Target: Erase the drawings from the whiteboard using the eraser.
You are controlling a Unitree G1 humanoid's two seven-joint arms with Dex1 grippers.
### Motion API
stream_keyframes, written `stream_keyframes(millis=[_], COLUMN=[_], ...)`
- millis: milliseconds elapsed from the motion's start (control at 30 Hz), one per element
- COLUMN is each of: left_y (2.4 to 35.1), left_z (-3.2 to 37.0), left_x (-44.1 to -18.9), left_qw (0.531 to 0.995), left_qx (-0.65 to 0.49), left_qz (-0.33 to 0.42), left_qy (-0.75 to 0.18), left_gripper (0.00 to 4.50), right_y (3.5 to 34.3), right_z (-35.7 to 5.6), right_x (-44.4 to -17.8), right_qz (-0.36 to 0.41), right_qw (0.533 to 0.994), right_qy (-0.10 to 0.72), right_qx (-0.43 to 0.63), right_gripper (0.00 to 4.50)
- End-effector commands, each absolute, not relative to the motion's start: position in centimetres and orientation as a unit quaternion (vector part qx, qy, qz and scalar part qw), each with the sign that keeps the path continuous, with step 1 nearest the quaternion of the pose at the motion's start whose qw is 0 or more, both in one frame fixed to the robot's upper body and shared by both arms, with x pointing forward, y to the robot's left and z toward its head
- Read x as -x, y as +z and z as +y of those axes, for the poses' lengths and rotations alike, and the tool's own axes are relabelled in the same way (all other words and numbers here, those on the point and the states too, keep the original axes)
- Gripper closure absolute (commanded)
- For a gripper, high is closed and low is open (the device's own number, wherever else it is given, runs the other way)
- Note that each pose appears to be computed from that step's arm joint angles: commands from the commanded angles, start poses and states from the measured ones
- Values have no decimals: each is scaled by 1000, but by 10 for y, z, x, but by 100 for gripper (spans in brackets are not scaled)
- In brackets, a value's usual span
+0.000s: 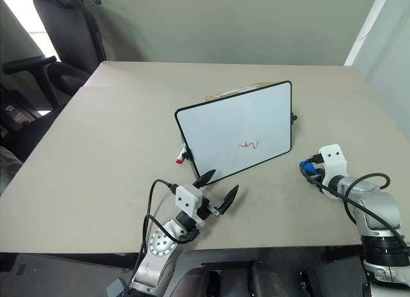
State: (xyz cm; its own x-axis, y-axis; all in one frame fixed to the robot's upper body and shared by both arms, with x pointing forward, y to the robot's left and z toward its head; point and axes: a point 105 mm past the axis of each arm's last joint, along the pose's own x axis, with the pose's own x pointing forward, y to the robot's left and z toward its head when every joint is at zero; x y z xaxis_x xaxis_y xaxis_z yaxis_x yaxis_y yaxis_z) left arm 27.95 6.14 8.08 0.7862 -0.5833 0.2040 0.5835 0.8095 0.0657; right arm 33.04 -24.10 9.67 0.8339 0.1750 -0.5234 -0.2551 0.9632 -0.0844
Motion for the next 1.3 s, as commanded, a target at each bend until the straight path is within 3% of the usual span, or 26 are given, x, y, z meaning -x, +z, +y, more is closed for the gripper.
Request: stream_keyframes(millis=[33,300,500,767,1167,1300], left_y=[94,95,95,98,102,102], left_z=[61,61,61,69,72,72], left_x=[-277,-280,-281,-280,-276,-276], left_qw=[942,941,940,943,944,945], left_qx=[0,-4,-4,-7,-5,-5], left_qz=[-134,-134,-135,-139,-143,-143], left_qy=[-308,-311,-312,-302,-296,-295], left_gripper=[0,0,0,0,0,0], right_y=[111,166,178,163,114,113], right_z=[-238,-175,-130,-103,-117,-119], right_x=[-330,-327,-337,-356,-362,-363], right_qz=[240,125,99,110,185,187], right_qw=[958,959,947,943,939,938], right_qy=[123,237,290,302,270,267], right_qx=[92,92,95,82,109,114], right_gripper=[357,357,357,357,357,357])
